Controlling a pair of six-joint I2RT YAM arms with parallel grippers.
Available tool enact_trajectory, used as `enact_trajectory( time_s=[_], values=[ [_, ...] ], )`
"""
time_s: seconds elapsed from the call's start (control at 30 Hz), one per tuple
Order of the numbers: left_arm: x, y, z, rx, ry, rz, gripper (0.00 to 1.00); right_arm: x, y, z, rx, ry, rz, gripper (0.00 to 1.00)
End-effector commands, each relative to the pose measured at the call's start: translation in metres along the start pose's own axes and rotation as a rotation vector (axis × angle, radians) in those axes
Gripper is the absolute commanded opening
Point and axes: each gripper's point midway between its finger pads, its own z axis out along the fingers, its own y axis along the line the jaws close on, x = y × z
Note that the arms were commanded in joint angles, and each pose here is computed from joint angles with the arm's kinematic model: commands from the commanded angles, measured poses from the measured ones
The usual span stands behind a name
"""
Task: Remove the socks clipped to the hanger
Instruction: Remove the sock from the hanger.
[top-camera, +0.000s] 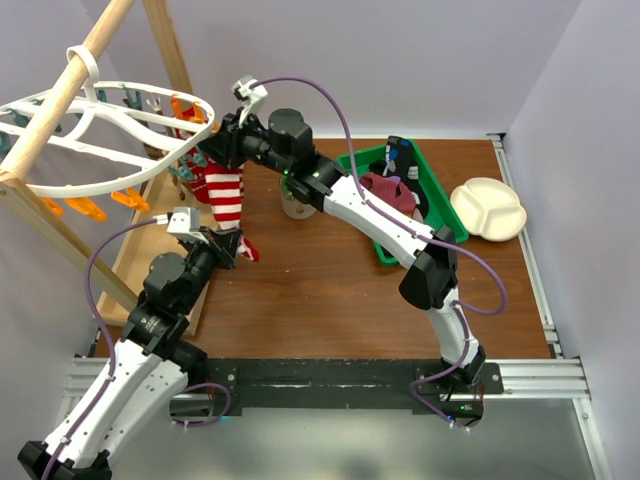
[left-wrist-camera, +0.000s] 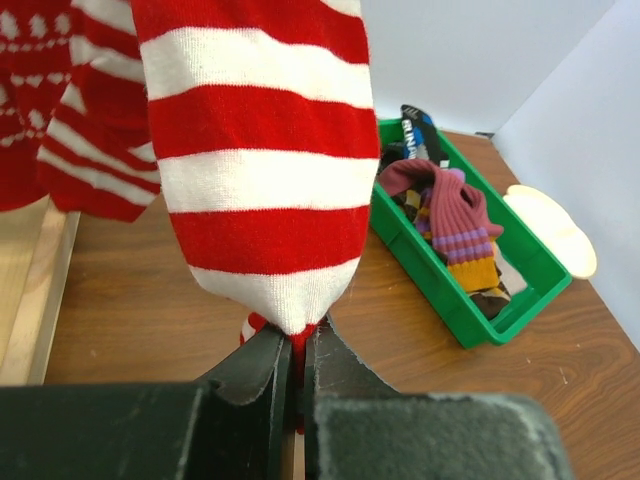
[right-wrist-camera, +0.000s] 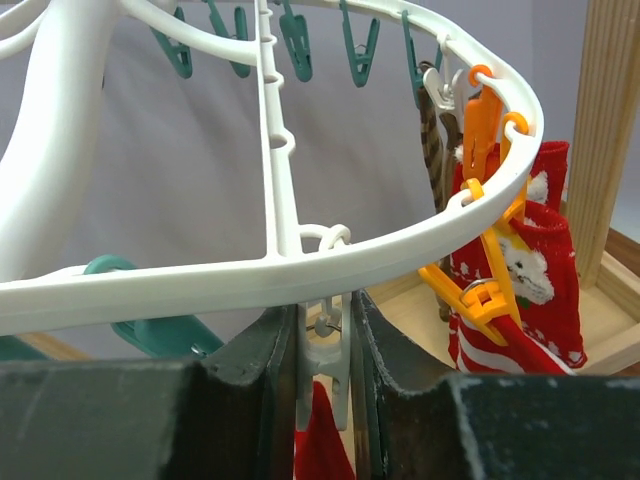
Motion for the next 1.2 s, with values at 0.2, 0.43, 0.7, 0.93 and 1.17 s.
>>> enact_trajectory(
  time_s=[0.2,0.43,0.7,0.93,1.17],
  values=[
    [-0.005,0.007,-0.005,-0.049,-0.015,-0.048,0.0,-0.044,0.019,-0.011,-0.024,-0.103,-0.019,0.0],
    [-0.006,0.005,-0.004,-0.04,-0.013,-0.043,0.0,-0.04,0.016,-0.017,-0.009,-0.103,-0.019,0.58],
    [-0.01,-0.002,0.0,-0.011,-0.014,-0.041,0.0,-0.032,0.002,-0.037,0.081,-0.084,-0.032,0.74],
    [-0.009,-0.015,0.011,0.046,0.016,-0.02,0.0,-0.021,-0.026,-0.092,0.266,-0.122,0.003,0.81],
    [0.006,-0.052,0.03,0.097,0.05,-0.005,0.0,-0.025,-0.052,-0.18,0.5,-0.182,-0.005,0.83]
  ],
)
